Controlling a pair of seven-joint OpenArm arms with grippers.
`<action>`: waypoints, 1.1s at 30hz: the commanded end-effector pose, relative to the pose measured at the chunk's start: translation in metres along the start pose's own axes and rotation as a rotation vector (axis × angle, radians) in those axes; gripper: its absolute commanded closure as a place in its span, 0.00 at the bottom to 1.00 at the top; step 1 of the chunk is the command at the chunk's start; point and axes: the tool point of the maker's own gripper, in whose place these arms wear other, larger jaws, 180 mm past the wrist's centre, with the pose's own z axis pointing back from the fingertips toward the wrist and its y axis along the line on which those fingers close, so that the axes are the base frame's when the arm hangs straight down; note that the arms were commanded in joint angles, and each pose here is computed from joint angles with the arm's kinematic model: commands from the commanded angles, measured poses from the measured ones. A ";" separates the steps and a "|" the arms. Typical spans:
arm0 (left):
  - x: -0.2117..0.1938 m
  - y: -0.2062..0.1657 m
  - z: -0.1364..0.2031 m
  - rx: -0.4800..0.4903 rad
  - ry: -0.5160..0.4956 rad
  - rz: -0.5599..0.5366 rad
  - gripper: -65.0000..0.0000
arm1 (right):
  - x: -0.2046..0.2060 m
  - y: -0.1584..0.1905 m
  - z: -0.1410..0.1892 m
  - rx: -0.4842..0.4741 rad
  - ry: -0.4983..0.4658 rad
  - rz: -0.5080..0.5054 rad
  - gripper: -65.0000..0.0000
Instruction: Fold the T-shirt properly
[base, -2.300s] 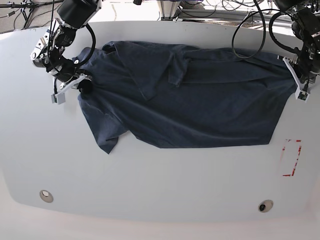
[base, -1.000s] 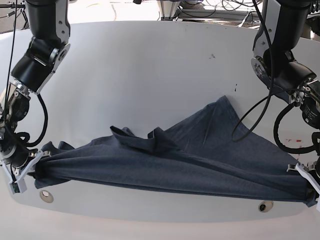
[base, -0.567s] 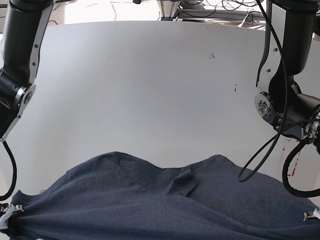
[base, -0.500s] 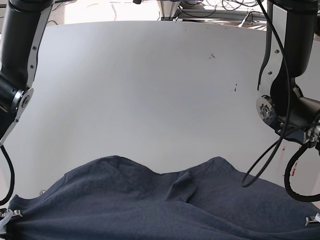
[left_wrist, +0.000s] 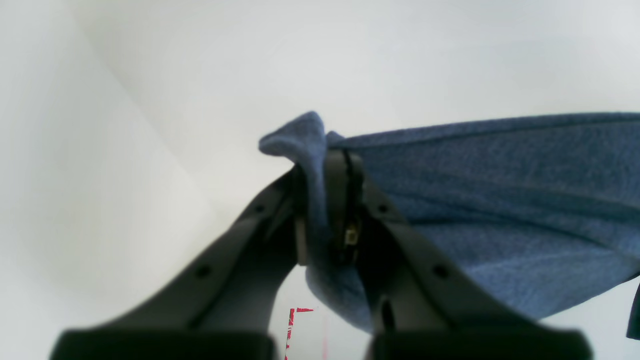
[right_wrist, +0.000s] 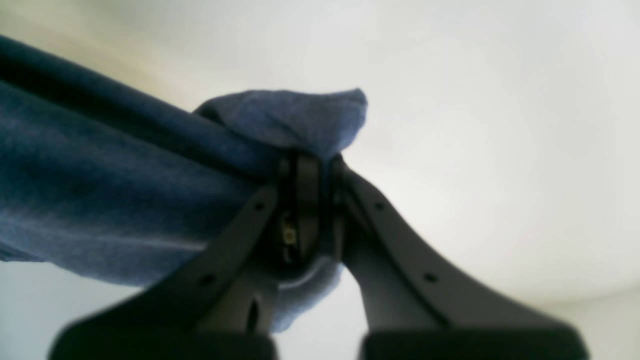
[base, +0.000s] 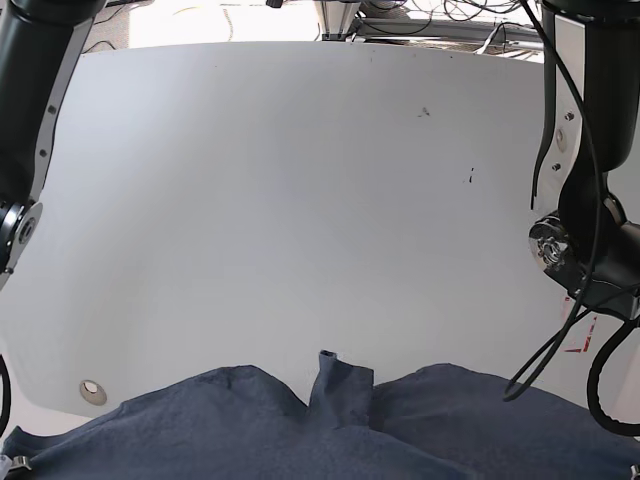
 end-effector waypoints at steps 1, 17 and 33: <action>0.018 0.006 0.005 0.016 -0.056 0.000 1.00 | 0.018 -0.012 0.012 -0.035 -0.051 0.005 1.00; 0.014 0.005 0.003 0.011 -0.044 -0.001 1.00 | 0.021 -0.012 0.013 -0.035 -0.055 0.008 1.00; 0.032 0.032 0.000 0.019 -0.039 0.020 1.00 | 0.051 -0.012 0.022 -0.053 -0.083 0.071 1.00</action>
